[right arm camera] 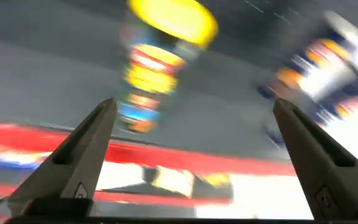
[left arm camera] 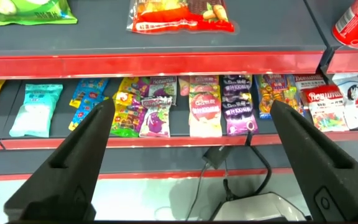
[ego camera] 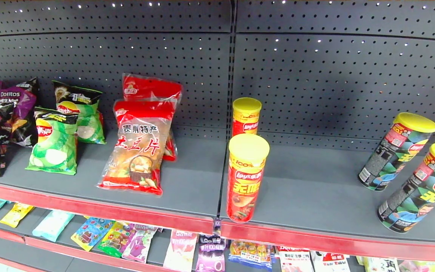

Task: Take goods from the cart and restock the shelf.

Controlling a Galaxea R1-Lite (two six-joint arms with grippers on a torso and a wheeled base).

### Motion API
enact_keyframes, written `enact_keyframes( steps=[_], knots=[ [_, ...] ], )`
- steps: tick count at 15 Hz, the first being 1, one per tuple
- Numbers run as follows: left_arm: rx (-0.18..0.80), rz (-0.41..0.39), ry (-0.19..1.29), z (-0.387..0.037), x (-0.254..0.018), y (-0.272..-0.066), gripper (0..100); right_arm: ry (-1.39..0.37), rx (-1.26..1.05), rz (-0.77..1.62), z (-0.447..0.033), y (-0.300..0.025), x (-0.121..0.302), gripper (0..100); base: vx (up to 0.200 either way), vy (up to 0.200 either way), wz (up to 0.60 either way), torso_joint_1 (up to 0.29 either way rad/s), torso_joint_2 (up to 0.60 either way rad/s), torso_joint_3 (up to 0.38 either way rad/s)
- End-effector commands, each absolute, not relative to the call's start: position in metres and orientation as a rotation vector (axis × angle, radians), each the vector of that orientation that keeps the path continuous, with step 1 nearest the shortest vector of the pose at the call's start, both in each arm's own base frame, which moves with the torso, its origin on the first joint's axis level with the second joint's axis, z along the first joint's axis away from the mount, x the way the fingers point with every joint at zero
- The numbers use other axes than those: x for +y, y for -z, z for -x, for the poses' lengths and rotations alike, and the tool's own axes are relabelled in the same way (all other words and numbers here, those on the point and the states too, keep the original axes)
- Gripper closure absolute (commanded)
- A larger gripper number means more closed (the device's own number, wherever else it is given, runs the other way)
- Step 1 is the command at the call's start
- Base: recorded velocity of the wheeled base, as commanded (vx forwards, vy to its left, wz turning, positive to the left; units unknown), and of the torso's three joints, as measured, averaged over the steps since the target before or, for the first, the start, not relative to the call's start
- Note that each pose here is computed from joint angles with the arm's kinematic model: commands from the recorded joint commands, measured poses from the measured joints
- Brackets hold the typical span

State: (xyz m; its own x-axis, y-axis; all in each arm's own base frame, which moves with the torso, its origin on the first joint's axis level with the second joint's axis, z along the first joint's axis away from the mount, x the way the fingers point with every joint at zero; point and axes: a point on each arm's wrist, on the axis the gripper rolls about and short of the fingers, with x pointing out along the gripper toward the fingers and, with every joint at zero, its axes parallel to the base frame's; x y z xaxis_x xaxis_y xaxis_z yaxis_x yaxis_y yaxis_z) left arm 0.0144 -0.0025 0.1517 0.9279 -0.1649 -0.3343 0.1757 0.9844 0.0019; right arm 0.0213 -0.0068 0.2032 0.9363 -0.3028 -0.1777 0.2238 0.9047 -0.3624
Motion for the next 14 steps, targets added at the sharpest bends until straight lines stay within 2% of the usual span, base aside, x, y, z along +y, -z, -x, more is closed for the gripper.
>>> enact_keyframes(
  steps=[1, 11, 14],
  knots=[
    [0.341, -0.031, 0.174, -0.015, -0.003, -0.152, 0, 0.347, 0.278, 0.350, -0.022, -0.196, -0.008, 0, 0.000, 0.000, 0.00, 0.000, 0.00, 0.000],
    [0.335, -0.030, 0.174, -0.014, -0.002, -0.152, 0, 0.265, 0.278, 0.418, -0.019, -0.190, -0.007, 0, 0.000, 0.000, 0.00, 0.000, 0.00, 0.000],
    [0.337, -0.030, 0.175, -0.014, -0.002, -0.152, 0, 0.246, 0.269, 0.436, -0.014, -0.183, -0.007, 0, 0.000, 0.000, -0.60, 0.002, 0.00, 0.002]
  ],
)
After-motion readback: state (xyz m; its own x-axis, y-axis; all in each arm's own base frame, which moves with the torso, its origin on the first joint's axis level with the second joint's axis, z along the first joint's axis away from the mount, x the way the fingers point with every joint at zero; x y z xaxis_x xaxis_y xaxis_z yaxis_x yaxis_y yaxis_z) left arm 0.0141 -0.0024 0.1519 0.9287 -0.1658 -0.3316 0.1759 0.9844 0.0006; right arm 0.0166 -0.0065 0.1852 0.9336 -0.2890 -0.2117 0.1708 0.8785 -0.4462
